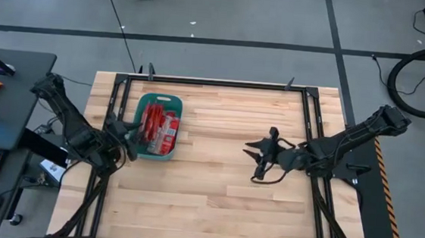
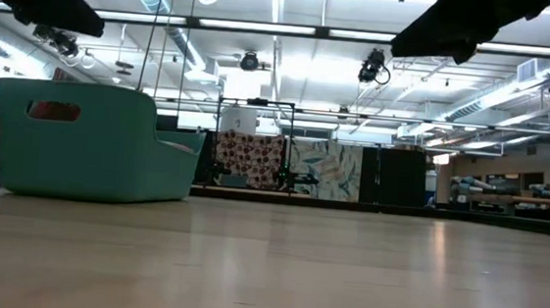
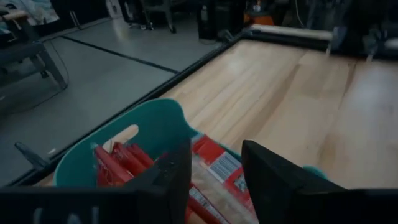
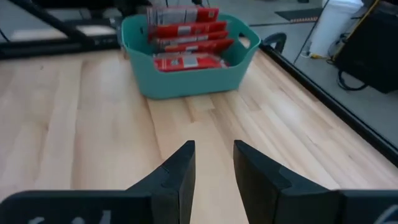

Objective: Sort popcorn bags into baskets
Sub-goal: Return to Home Position

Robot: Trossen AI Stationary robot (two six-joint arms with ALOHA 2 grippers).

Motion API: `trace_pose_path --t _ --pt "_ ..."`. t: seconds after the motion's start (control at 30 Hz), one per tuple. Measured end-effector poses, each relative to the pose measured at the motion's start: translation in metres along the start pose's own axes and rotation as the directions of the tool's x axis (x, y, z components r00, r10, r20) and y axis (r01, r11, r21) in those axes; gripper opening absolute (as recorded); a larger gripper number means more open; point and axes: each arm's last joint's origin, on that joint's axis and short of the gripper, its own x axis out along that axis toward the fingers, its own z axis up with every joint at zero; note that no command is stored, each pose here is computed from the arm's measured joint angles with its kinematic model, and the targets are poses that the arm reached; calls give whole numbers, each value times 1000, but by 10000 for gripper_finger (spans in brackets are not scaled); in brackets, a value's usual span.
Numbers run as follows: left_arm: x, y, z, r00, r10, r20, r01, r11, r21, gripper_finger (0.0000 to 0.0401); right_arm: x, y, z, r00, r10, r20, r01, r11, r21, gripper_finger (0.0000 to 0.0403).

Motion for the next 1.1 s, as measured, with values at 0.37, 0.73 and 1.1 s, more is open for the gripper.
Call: trace_pose_path --t 0.37,0.73,1.1 --pt "8 26 -31 985 52 162 -28 988 -151 79 -16 -41 -7 994 6 110 -14 997 71 114" --pt "13 46 -53 973 79 218 -9 952 -306 26 -24 -78 -32 978 36 207 -71 983 168 114" --pt "11 21 -35 957 89 277 33 913 -407 5 -27 -90 -37 945 101 312 -172 963 209 114"
